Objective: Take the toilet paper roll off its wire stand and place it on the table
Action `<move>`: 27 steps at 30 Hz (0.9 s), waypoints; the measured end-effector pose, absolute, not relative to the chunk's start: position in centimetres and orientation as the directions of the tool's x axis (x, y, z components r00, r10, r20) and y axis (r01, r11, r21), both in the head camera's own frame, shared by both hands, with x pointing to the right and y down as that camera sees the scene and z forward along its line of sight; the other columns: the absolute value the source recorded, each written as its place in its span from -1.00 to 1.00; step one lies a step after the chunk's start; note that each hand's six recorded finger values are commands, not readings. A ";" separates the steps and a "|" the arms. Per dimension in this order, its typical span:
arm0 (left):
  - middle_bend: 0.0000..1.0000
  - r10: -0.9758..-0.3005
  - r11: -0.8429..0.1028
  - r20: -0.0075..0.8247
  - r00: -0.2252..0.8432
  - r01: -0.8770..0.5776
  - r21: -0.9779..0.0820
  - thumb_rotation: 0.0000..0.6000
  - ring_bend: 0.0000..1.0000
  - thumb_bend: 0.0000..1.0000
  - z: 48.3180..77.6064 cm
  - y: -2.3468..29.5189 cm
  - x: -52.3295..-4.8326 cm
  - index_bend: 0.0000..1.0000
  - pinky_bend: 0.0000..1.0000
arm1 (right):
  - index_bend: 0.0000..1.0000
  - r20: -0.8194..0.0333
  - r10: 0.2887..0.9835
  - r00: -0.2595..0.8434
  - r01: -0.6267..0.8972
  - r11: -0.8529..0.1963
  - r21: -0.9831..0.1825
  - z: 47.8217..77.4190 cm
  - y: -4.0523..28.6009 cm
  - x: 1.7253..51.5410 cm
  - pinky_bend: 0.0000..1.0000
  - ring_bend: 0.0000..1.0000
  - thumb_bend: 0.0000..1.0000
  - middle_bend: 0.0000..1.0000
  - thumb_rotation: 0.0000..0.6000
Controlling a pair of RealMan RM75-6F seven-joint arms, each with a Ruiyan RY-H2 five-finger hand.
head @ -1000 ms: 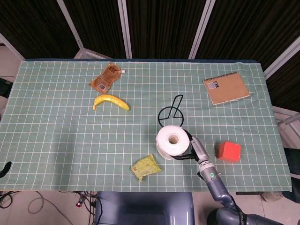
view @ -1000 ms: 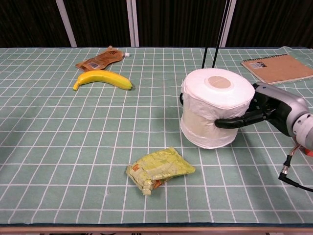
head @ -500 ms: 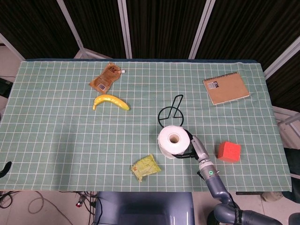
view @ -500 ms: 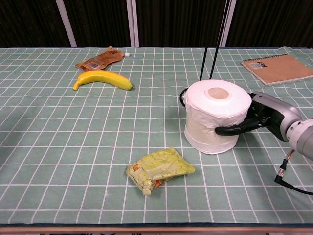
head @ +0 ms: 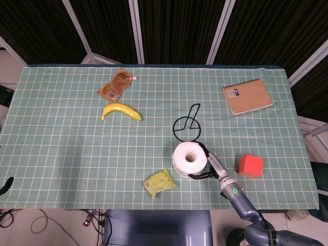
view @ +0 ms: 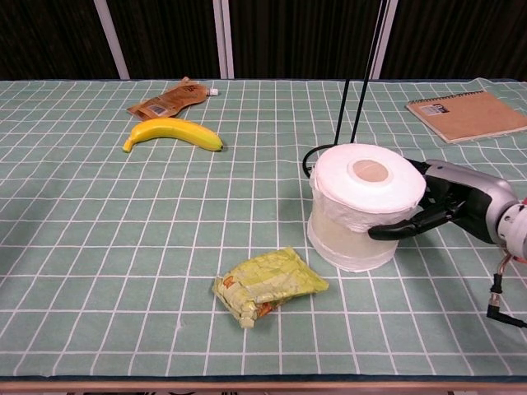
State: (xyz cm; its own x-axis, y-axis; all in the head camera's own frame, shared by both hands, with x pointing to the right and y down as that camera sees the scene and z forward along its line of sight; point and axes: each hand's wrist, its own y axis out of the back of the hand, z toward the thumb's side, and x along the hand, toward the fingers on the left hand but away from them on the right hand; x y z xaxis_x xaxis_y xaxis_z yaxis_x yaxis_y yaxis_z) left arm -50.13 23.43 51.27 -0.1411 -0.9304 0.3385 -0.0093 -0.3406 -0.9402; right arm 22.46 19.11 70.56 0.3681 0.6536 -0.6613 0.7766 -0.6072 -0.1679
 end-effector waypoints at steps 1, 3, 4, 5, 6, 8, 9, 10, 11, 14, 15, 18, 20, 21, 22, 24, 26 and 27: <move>-1.00 -0.930 -0.340 0.338 -0.141 -0.009 -0.940 1.00 -1.00 -0.54 51.3 23.4 -50.1 -0.78 -1.00 | -1.00 -0.658 0.654 0.373 0.774 -0.611 -0.168 70.4 19.0 22.6 -1.00 -1.00 -1.00 -1.00 1.00; -1.00 -0.930 -0.341 0.339 -0.141 -0.009 -0.940 1.00 -1.00 -0.54 51.3 23.4 -50.1 -0.78 -1.00 | -1.00 -0.650 0.659 0.378 0.770 -0.613 -0.174 69.9 18.8 23.0 -1.00 -1.00 -1.00 -1.00 1.00; -1.00 -0.930 -0.342 0.339 -0.141 -0.008 -0.940 1.00 -1.00 -0.54 51.3 23.4 -50.1 -0.78 -1.00 | -1.00 -0.644 0.665 0.378 0.771 -0.611 -0.178 69.6 18.6 23.2 -1.00 -1.00 -1.00 -1.00 1.00; -1.00 -0.930 -0.342 0.340 -0.141 -0.008 -0.940 1.00 -1.00 -0.54 51.3 23.4 -50.1 -0.78 -1.00 | -1.00 -0.636 0.674 0.376 0.773 -0.606 -0.187 69.1 18.3 23.6 -1.00 -1.00 -1.00 -1.00 1.00; -1.00 -0.930 -0.343 0.340 -0.142 -0.008 -0.939 1.00 -1.00 -0.54 51.3 23.4 -50.1 -0.78 -1.00 | -1.00 -0.628 0.683 0.374 0.774 -0.602 -0.195 68.7 18.1 24.0 -1.00 -1.00 -1.00 -1.00 1.00; -1.00 -0.930 -0.343 0.340 -0.142 -0.007 -0.939 1.00 -1.00 -0.54 51.3 23.4 -50.1 -0.78 -1.00 | -1.00 -0.603 0.708 0.368 0.776 -0.591 -0.221 67.3 17.5 25.0 -1.00 -1.00 -1.00 -1.00 1.00; -1.00 -0.930 -0.343 0.340 -0.142 -0.006 -0.939 1.00 -1.00 -0.54 51.3 23.4 -50.1 -0.78 -1.00 | -1.00 -0.589 0.721 0.364 0.775 -0.585 -0.237 66.6 17.2 25.6 -1.00 -1.00 -1.00 -1.00 1.00; -1.00 -0.929 -0.343 0.340 -0.142 -0.006 -0.939 1.00 -1.00 -0.54 51.4 23.4 -50.1 -0.78 -1.00 | -1.00 -0.573 0.736 0.360 0.773 -0.579 -0.257 65.8 16.9 26.2 -1.00 -1.00 -1.00 -1.00 1.00; -1.00 -0.929 -0.344 0.341 -0.142 -0.005 -0.939 1.00 -1.00 -0.54 51.4 23.4 -50.1 -0.78 -1.00 | -1.00 -0.550 0.757 0.353 0.768 -0.570 -0.291 64.7 16.5 27.1 -1.00 -1.00 -1.00 -1.00 1.00; -1.00 -0.929 -0.345 0.342 -0.142 -0.003 -0.939 1.00 -1.00 -0.54 51.4 23.5 -50.0 -0.78 -1.00 | -1.00 -0.483 0.814 0.322 0.741 -0.534 -0.407 61.3 15.5 30.0 -1.00 -1.00 -1.00 -1.00 1.00; -1.00 -0.929 -0.345 0.342 -0.141 -0.002 -0.939 1.00 -1.00 -0.54 51.4 23.5 -49.9 -0.78 -1.00 | -1.00 -0.462 0.831 0.310 0.725 -0.521 -0.450 60.3 15.3 30.9 -1.00 -1.00 -1.00 -1.00 1.00; -1.00 -0.929 -0.346 0.343 -0.137 0.000 -0.938 1.00 -1.00 -0.54 51.5 23.5 -49.8 -0.78 -1.00 | -1.00 -0.399 0.878 0.263 0.644 -0.468 -0.605 57.5 15.0 33.9 -1.00 -1.00 -1.00 -1.00 1.00; -1.00 -0.929 -0.349 0.346 -0.133 0.002 -0.937 1.00 -1.00 -0.54 51.6 23.6 -49.6 -0.78 -1.00 | -1.00 -0.356 0.905 0.234 0.569 -0.424 -0.705 56.0 15.5 35.4 -1.00 -1.00 -1.00 -1.00 1.00; -1.00 -0.929 -0.350 0.347 -0.130 0.002 -0.937 1.00 -1.00 -0.54 51.6 23.6 -49.6 -0.78 -1.00 | -1.00 -0.338 0.914 0.225 0.530 -0.406 -0.744 55.3 15.9 36.0 -1.00 -1.00 -1.00 -1.00 1.00; -1.00 -0.929 -0.351 0.348 -0.126 0.002 -0.936 1.00 -1.00 -0.54 51.7 23.6 -49.5 -0.78 -1.00 | -1.00 -0.325 0.920 0.220 0.487 -0.392 -0.781 54.8 16.3 36.5 -1.00 -1.00 -1.00 -1.00 1.00; -1.00 -0.929 -0.352 0.349 -0.122 0.003 -0.936 1.00 -1.00 -0.54 51.7 23.6 -49.4 -0.78 -1.00 | -1.00 -0.306 0.927 0.216 0.372 -0.368 -0.852 54.0 17.6 37.6 -1.00 -1.00 -1.00 -1.00 1.00; -1.00 -0.928 -0.356 0.353 -0.122 0.002 -0.935 1.00 -1.00 -0.54 51.8 23.6 -49.4 -0.78 -1.00 | -1.00 -0.299 0.930 0.214 0.251 -0.348 -0.903 53.4 19.0 38.5 -1.00 -1.00 -1.00 -1.00 1.00; -1.00 -0.928 -0.356 0.353 -0.121 0.002 -0.934 1.00 -1.00 -0.54 51.8 23.6 -49.4 -0.78 -1.00 | -1.00 -0.296 0.932 0.211 0.202 -0.338 -0.919 53.2 19.6 39.0 -1.00 -1.00 -1.00 -1.00 1.00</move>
State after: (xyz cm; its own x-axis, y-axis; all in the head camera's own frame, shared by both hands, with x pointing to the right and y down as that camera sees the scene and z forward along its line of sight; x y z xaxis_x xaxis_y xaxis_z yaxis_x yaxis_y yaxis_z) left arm -49.39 23.64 51.83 -0.1214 -0.9276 0.3533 0.0024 -0.3562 -0.9344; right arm 38.97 19.61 53.25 0.2106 0.9317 -0.2959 0.2024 -0.3377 -0.9193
